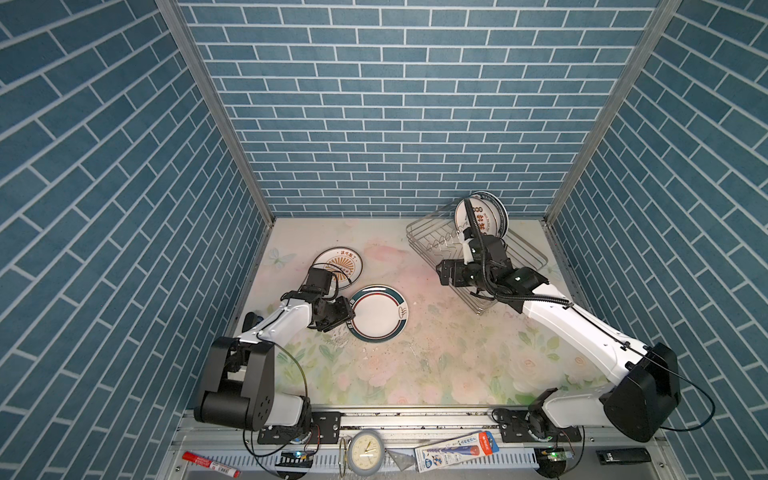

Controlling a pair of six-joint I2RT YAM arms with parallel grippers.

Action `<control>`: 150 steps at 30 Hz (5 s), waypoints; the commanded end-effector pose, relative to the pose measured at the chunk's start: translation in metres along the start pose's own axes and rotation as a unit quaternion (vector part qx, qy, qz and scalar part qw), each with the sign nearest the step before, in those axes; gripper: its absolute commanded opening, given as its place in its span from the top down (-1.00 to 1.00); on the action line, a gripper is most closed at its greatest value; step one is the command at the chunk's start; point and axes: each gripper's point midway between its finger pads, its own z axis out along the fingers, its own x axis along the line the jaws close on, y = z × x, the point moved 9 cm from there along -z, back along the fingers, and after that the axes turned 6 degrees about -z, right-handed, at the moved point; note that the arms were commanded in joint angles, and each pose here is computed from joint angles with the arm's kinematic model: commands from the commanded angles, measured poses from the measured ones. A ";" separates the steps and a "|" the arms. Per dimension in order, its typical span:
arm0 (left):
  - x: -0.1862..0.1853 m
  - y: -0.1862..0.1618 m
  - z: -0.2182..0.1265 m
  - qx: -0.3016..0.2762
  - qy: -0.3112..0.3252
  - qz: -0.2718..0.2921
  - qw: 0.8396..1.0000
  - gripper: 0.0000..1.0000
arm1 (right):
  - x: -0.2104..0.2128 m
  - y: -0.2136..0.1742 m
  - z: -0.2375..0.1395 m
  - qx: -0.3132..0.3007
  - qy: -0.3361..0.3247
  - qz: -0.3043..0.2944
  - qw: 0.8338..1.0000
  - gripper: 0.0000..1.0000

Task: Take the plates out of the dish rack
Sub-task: 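Open the left gripper and draw it back while the right moves to the rack, then grip the rim of the outermost red-lettered plate in the rack with the right gripper, then lift the red-lettered plate out of the rack toward the left gripper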

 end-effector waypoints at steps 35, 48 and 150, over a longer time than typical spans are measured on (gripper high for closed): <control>-0.014 0.015 -0.078 -0.126 -0.052 0.012 0.991 -0.99 | -0.166 0.115 0.113 0.023 -0.189 -0.156 0.969 -0.80; -0.005 0.013 -0.081 -0.157 -0.027 -0.016 0.987 -0.99 | -0.185 0.115 0.133 0.013 -0.180 -0.151 0.972 -0.52; 0.000 0.015 -0.058 -0.115 -0.032 -0.024 0.993 -0.99 | -0.181 0.118 0.087 -0.132 -0.172 -0.162 0.963 1.00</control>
